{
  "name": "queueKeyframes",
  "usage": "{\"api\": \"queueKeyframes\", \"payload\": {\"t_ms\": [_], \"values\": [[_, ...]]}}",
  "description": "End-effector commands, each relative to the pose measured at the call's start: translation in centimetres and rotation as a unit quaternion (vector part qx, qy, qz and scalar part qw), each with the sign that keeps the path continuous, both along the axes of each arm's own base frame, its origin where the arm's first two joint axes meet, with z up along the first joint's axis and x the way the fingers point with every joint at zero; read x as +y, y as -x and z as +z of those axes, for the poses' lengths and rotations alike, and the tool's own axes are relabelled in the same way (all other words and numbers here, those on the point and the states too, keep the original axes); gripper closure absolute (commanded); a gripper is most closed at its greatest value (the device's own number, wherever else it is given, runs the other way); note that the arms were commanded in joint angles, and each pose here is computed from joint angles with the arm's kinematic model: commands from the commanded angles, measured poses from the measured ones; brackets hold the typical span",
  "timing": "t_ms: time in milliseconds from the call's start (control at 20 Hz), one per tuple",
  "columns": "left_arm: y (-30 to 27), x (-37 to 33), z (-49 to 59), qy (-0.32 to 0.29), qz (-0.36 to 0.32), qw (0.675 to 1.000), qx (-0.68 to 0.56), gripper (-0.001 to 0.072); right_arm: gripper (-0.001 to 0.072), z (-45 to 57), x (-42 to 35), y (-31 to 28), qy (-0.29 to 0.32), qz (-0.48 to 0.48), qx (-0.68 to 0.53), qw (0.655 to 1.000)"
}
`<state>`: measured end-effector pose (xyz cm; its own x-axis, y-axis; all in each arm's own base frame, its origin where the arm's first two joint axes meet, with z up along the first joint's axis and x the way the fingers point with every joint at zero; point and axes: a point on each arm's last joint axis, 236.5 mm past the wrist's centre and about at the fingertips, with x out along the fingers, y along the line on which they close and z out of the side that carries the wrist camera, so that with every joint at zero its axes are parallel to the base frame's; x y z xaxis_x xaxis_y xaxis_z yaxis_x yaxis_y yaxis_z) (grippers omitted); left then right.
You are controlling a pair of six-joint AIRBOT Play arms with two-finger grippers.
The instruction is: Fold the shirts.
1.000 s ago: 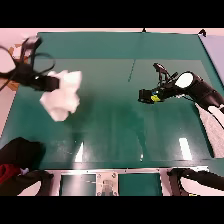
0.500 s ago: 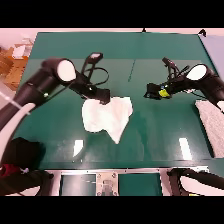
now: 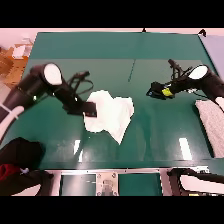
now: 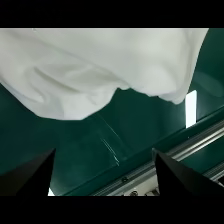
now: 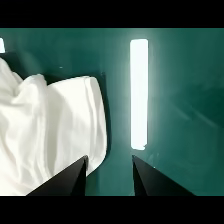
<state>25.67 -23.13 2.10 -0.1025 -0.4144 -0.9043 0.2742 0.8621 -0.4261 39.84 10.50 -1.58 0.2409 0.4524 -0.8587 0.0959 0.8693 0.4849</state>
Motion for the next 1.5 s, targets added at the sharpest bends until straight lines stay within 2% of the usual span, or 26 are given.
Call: {"api": "queueKeyframes", "payload": {"t_ms": [0,100,200,500,550,600,650,700,850,950,1100,1250,1450], "values": [[4.1,-3.9,-3.1,0.056,0.031,0.997,0.034,-0.0013,0.0375,-4.1,2.2,-0.4,-0.051,0.003,0.046,0.998],[5.0,-7.6,-5.3,0.092,0.050,0.994,0.025,-0.0013,0.0374,-6.0,4.0,-0.9,-0.090,0.006,0.059,0.994],[5.5,-10.1,-7.1,0.101,0.057,0.993,0.028,-0.0013,0.0374,-7.7,5.2,-1.4,-0.118,0.003,0.077,0.990],[5.2,-12.5,-10.7,0.108,0.090,0.989,0.050,-0.0006,0.0384,-10.2,9.0,-1.3,-0.146,0.031,0.099,0.984],[4.8,-12.6,-10.7,0.111,0.095,0.988,0.043,-0.0005,0.0406,-10.4,9.3,-1.3,-0.145,0.035,0.101,0.984],[4.5,-12.7,-10.6,0.113,0.097,0.988,0.037,0.0149,0.0543,-10.4,9.4,-1.3,-0.145,0.038,0.099,0.984],[4.3,-12.7,-10.5,0.114,0.094,0.989,0.032,0.0431,0.0672,-10.1,9.4,-1.5,-0.144,0.049,0.090,0.984],[4.2,-12.8,-10.3,0.118,0.083,0.989,0.024,0.0679,0.0696,-9.7,9.2,-1.9,-0.147,0.051,0.086,0.984],[3.8,-13.8,-6.4,0.146,0.029,0.989,-0.005,0.0682,0.0697,-6.2,7.7,-3.3,-0.165,0.061,0.069,0.982],[1.3,-12.4,-1.4,0.154,0.007,0.985,-0.071,0.0682,0.0697,-2.0,5.3,-5.0,-0.172,0.056,0.031,0.983],[-3.7,-5.8,7.5,0.133,0.046,0.972,-0.187,0.0682,0.0697,6.6,0.6,-6.8,-0.167,0.035,-0.060,0.983],[-5.9,0.8,16.0,0.133,0.092,0.946,-0.282,0.0682,0.0697,16.3,-3.3,-6.4,-0.142,0.016,-0.167,0.976],[-6.2,7.2,26.9,0.131,0.125,0.894,-0.410,0.0682,0.0697,30.8,-6.7,-2.3,-0.077,-0.006,-0.339,0.938]]}}
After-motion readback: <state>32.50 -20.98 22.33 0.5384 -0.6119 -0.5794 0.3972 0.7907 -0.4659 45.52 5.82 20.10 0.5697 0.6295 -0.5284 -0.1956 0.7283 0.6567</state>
